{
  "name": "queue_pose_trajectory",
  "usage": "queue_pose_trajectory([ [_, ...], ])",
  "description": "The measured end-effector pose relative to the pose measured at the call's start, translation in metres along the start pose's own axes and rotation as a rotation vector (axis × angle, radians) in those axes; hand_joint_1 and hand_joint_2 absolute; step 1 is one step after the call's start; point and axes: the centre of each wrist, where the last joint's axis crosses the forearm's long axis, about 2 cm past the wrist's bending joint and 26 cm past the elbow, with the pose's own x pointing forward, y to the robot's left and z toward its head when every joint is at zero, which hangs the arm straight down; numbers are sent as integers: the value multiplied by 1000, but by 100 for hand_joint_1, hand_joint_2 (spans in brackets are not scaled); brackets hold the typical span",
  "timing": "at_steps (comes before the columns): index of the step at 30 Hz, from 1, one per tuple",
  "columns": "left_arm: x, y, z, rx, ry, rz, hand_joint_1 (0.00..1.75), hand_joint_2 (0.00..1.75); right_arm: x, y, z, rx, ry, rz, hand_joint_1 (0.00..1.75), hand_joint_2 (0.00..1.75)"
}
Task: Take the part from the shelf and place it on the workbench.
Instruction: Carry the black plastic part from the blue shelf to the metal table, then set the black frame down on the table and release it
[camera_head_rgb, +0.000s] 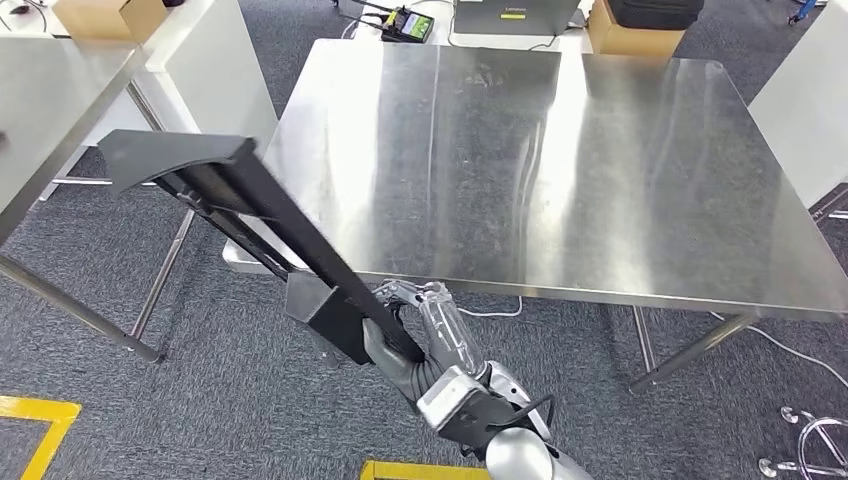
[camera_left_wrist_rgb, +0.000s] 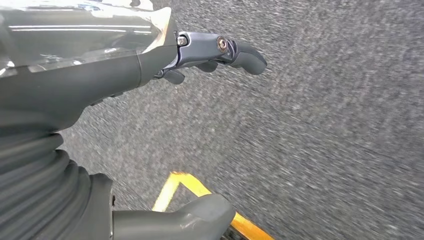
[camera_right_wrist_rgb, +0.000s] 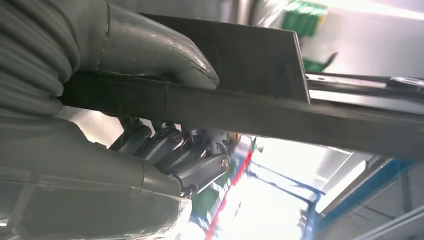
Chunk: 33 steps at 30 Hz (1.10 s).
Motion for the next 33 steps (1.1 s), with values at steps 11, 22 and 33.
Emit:
queue_pose_trajectory([
  [11, 0, -5, 3, 11, 11, 10, 0, 175, 9, -3, -41, 82, -28, 466, 175, 175],
  [22, -5, -8, 8, 7, 66, 40, 0, 175, 13, -30, -79, 110, 2, 889, 175, 175],
  [33, -4, -9, 7, -22, 81, 80, 0, 175, 13, -53, -95, 100, 78, 1099, 175, 175],
])
